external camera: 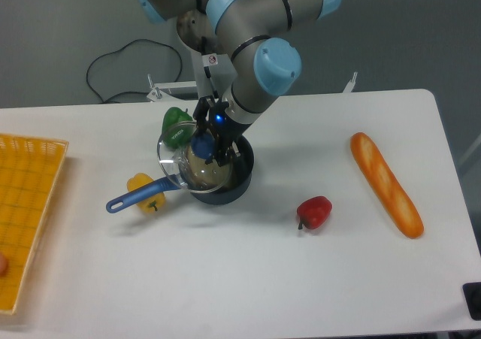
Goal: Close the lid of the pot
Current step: 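Adjust the tilted lid on the pot rim, pressing it flat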
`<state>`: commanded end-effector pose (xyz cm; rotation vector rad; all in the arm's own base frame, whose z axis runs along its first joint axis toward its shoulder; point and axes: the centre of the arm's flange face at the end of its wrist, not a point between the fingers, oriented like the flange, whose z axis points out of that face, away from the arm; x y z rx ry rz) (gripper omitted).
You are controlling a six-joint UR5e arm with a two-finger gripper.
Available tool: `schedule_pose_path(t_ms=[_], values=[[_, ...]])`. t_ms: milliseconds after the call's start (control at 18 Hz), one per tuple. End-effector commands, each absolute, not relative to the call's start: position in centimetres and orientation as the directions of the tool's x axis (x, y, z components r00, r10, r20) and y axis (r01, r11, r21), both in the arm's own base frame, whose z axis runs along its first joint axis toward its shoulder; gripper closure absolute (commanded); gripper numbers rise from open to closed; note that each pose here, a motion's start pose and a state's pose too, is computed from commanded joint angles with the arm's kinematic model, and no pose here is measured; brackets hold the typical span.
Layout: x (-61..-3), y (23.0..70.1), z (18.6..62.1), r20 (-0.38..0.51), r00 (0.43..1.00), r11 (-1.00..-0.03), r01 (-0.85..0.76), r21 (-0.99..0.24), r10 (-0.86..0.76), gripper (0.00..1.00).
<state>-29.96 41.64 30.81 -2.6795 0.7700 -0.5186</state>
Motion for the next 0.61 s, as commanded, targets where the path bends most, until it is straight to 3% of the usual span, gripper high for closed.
schedule_pose_path(t_ms=[611], values=[[-29.93,41.09,29.83,0.262,0.774,-0.797,-0.462,-0.39,-0.577,0.52]])
